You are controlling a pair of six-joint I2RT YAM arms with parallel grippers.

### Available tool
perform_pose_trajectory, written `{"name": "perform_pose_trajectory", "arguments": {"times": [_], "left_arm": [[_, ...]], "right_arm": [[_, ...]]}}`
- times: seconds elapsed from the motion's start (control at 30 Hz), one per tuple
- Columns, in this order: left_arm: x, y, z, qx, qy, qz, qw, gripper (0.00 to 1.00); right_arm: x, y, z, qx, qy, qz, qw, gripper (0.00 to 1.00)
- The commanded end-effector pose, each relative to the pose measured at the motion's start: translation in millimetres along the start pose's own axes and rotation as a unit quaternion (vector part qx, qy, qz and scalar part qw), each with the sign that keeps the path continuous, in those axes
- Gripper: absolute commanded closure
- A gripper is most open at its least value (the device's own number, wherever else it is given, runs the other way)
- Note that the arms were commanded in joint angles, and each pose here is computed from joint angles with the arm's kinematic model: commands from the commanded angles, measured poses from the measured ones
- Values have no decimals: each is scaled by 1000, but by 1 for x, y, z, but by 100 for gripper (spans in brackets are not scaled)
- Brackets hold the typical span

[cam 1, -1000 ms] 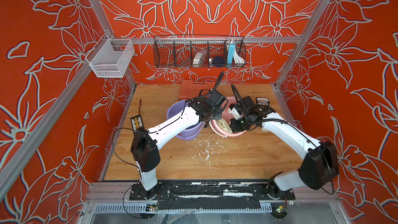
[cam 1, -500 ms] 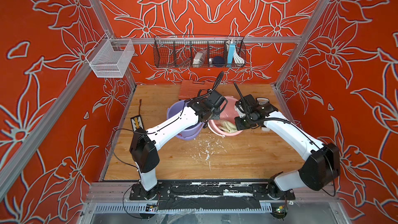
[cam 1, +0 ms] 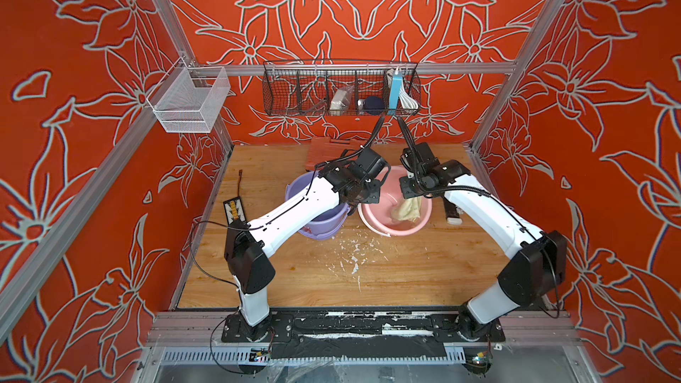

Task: Wipe the inside of the bucket with a cloth
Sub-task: Wipe the dirt from the inside of the bucket.

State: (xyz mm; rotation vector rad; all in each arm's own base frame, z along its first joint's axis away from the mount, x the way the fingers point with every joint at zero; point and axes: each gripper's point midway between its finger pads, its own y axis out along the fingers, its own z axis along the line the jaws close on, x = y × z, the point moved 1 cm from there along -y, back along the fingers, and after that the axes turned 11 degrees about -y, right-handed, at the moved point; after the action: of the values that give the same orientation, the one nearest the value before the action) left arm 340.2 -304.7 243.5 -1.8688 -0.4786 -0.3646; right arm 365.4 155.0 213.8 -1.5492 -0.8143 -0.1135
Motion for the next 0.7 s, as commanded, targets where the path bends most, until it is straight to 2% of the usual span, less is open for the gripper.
{"name": "perform_pose_trajectory", "arguments": {"times": [0.0, 0.1, 0.23, 0.43, 0.67], "left_arm": [[-22, 7, 1, 9, 12, 52, 999, 100], [-24, 13, 7, 33, 14, 63, 997, 100], [-16, 15, 19, 83, 15, 45, 995, 100], [12, 1, 25, 110, 6, -26, 994, 100], [25, -3, 24, 116, 3, -46, 992, 100]], "right_arm": [[40, -9, 10, 37, 12, -91, 995, 100], [51, -17, 14, 57, 11, -126, 990, 100], [40, -16, -2, 6, 8, -97, 995, 100], [-4, -18, -25, -50, 9, -37, 998, 100], [-57, -48, -48, -90, 43, -28, 995, 100]]}}
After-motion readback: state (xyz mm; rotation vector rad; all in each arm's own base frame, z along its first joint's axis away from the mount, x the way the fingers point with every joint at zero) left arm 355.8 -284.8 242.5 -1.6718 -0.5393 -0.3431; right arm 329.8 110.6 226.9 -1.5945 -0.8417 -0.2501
